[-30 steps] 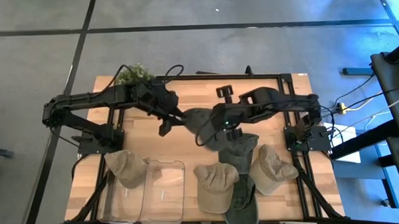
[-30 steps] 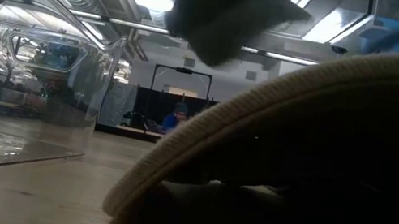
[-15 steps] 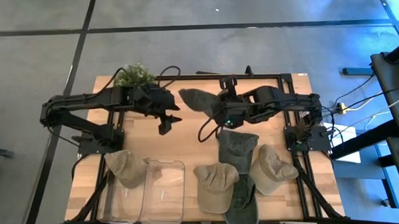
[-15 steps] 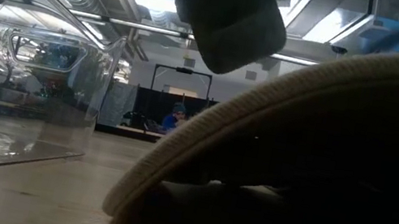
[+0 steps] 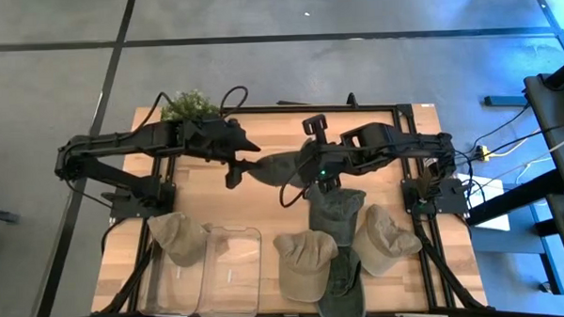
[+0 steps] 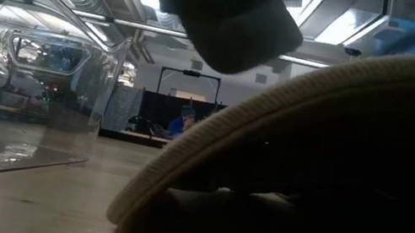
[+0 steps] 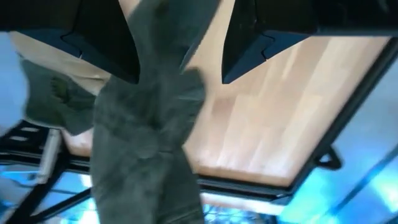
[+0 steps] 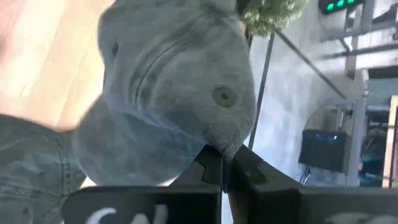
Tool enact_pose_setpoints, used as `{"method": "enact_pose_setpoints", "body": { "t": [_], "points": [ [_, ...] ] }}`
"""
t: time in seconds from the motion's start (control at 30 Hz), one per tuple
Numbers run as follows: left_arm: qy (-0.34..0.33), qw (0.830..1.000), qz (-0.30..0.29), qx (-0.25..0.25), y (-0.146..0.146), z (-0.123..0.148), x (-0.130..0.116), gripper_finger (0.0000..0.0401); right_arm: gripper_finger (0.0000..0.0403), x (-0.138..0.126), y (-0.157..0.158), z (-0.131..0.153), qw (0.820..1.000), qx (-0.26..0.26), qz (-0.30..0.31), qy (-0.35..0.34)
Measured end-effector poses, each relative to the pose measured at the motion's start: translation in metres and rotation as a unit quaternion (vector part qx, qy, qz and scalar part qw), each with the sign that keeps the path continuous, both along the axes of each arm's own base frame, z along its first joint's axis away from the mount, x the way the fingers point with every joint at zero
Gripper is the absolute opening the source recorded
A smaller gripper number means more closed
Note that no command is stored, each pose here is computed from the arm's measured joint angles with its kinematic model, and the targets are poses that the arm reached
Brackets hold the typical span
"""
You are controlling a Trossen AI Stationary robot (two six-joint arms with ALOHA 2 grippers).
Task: Pick & Place hat
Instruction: Put the top black cap into the right transparent bin
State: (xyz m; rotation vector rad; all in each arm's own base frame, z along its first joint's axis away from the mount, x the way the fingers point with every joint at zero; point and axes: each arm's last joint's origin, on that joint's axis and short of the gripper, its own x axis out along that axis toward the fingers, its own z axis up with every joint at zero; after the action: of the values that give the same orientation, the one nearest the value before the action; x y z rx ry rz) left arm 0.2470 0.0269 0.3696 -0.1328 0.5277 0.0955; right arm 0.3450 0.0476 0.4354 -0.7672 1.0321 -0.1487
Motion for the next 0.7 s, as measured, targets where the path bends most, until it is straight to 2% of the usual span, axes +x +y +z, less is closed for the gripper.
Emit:
{"method": "enact_pose_setpoints", "body": {
  "t": [0.2, 0.7],
  "points": [
    [-0.01, 0.998, -0.051, -0.027, -0.0027, -0.0012, 0.0062, 0.0218, 0.0006, 0.0041, 0.0006, 0.0027, 1.0, -0.008, 0.016, -0.017],
    [-0.053, 0.995, -0.066, -0.048, -0.0037, 0.0062, 0.0097, 0.0192, 0.0006, 0.0056, 0.0011, 0.0035, 1.0, -0.004, 0.02, -0.024]
  ]
}}
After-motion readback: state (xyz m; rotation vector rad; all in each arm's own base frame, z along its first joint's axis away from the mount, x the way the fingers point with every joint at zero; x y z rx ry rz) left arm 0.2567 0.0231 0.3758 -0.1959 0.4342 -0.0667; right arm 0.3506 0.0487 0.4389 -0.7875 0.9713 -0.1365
